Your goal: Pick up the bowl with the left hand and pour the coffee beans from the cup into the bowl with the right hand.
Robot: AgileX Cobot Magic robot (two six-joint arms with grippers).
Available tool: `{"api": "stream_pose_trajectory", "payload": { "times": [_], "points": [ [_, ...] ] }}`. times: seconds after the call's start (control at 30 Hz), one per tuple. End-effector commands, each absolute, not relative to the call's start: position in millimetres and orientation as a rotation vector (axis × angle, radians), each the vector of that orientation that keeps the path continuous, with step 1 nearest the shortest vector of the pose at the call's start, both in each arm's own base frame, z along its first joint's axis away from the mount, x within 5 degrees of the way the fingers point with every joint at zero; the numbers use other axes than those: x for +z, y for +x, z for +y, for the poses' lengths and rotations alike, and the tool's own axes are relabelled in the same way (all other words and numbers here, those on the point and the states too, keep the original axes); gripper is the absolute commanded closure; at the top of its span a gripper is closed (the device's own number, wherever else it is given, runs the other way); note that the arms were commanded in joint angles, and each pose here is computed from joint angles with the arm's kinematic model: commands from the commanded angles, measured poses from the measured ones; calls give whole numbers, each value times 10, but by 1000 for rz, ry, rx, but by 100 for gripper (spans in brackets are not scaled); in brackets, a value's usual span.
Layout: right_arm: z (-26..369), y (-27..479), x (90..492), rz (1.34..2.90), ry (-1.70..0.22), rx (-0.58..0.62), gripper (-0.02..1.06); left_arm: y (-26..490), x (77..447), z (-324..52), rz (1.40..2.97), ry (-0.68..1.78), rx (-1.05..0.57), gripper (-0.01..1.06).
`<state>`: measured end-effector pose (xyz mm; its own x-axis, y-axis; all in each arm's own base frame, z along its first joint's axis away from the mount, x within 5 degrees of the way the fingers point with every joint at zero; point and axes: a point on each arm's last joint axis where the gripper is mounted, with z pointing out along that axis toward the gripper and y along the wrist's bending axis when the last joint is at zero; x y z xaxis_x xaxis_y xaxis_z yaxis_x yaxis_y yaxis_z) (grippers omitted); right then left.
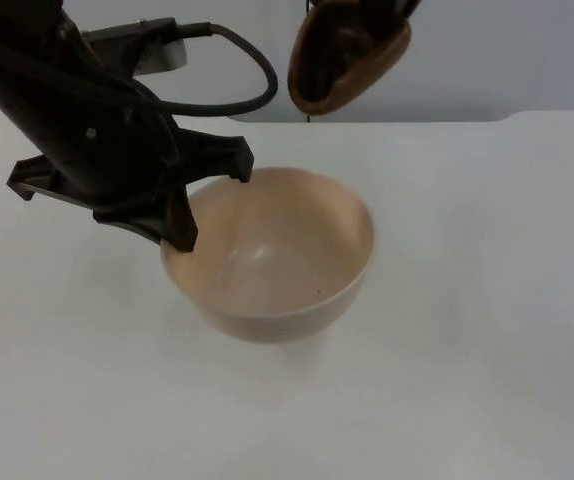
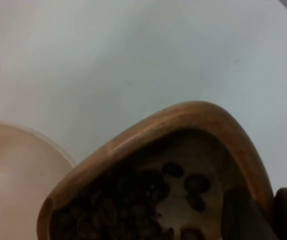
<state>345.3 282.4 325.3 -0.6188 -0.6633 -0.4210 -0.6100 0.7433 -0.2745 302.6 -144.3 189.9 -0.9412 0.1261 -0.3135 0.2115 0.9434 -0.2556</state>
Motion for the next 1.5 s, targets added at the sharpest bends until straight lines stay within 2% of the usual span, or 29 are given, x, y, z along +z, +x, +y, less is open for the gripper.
{"api": "stream_pose_trajectory", "payload": {
  "times": [0.0,0.4,0.97,1.1,1.23,1.37,1.47],
  "points": [
    [2841,3392,3348,2398,-965,-179,104,3020,1934,-1440,2790,225,-430,105],
    [2899,3344,3373,2345,-992,-259,104,3027,1937,-1441,2783,221,-431,105],
    [2900,3281,3358,2377,-1007,-197,104,3021,1935,-1440,2789,223,-431,105],
    [2746,3165,3311,2417,-990,-251,104,3021,1935,-1440,2789,223,-431,105],
    [2743,3125,3297,2431,-995,-234,104,3019,1934,-1440,2791,223,-431,105],
    [2817,3085,3311,2393,-1005,-233,104,3019,1935,-1442,2791,221,-434,105],
    [2885,3040,3331,2339,-1008,-294,104,3021,1935,-1442,2789,220,-434,105]
  ]
}}
